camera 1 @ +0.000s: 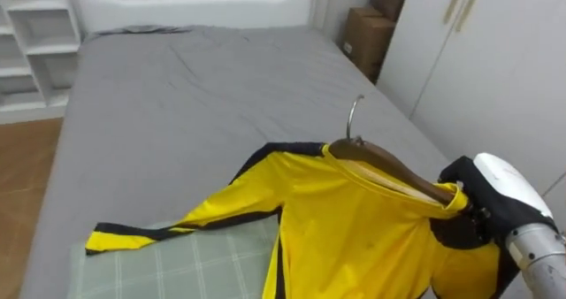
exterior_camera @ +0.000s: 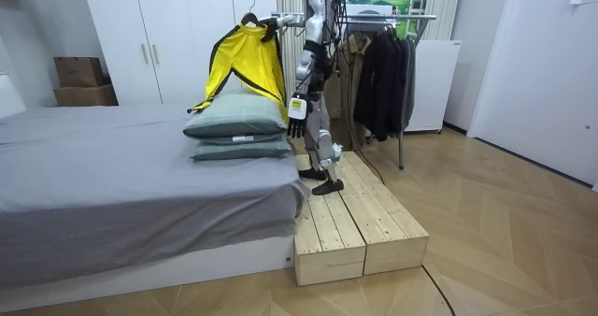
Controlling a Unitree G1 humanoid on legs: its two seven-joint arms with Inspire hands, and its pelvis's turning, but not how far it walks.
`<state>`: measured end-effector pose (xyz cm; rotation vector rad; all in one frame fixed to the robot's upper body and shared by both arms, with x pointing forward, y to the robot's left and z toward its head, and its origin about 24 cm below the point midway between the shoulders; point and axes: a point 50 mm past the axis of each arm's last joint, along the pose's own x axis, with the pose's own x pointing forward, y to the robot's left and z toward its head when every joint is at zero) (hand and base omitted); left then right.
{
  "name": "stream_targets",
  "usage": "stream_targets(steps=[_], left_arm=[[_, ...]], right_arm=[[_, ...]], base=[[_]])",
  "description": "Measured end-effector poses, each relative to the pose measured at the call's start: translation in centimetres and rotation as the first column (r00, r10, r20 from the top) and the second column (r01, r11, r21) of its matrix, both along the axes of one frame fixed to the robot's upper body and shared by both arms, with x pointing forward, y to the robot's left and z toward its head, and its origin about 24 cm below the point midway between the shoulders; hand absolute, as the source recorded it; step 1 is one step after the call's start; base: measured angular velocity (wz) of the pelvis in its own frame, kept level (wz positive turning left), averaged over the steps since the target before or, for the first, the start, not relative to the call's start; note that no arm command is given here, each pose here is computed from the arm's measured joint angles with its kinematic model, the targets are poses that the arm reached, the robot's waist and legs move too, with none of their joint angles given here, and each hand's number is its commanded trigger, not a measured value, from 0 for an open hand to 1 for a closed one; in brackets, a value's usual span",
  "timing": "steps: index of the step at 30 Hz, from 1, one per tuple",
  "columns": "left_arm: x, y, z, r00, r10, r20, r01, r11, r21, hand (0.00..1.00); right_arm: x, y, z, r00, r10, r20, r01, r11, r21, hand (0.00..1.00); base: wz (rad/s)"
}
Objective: Hang clothes
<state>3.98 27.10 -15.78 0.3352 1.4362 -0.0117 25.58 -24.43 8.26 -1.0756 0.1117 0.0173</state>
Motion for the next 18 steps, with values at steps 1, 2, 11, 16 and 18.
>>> stream_targets(steps=[1, 2, 11, 16, 18], left_arm=[[-0.1, 0.0, 0.0, 1.000, -0.004, -0.006, 0.004, 1.000, 0.001, 0.00], [0.0, 0.0, 0.0, 1.000, -0.006, -0.008, 0.006, 1.000, 0.002, 0.00], [0.7, 0.4, 0.3, 0.995, -0.098, -0.032, 0.099, 0.994, 0.045, 0.00], [-0.6, 0.4, 0.1, 0.988, -0.101, -0.118, 0.108, 0.993, 0.055, 0.00], [-0.9, 0.3, 0.0, 0.980, -0.128, -0.150, 0.138, 0.988, 0.061, 0.00]], right_arm=[[0.0, 0.1, 0.3, 1.000, 0.005, 0.012, -0.005, 1.000, 0.004, 1.00], [0.0, 0.1, 0.3, 1.000, 0.007, 0.015, -0.007, 1.000, 0.011, 1.00], [0.8, 1.7, 1.6, 0.995, 0.074, 0.066, -0.076, 0.997, 0.027, 1.00], [1.1, 3.0, 1.3, 0.990, 0.113, 0.079, -0.118, 0.991, 0.062, 1.00], [1.1, 3.4, 0.8, 0.990, 0.124, 0.067, -0.128, 0.990, 0.066, 1.00]], base=[[-0.18], [-0.12], [-0.45], [-0.93], [-1.21]])
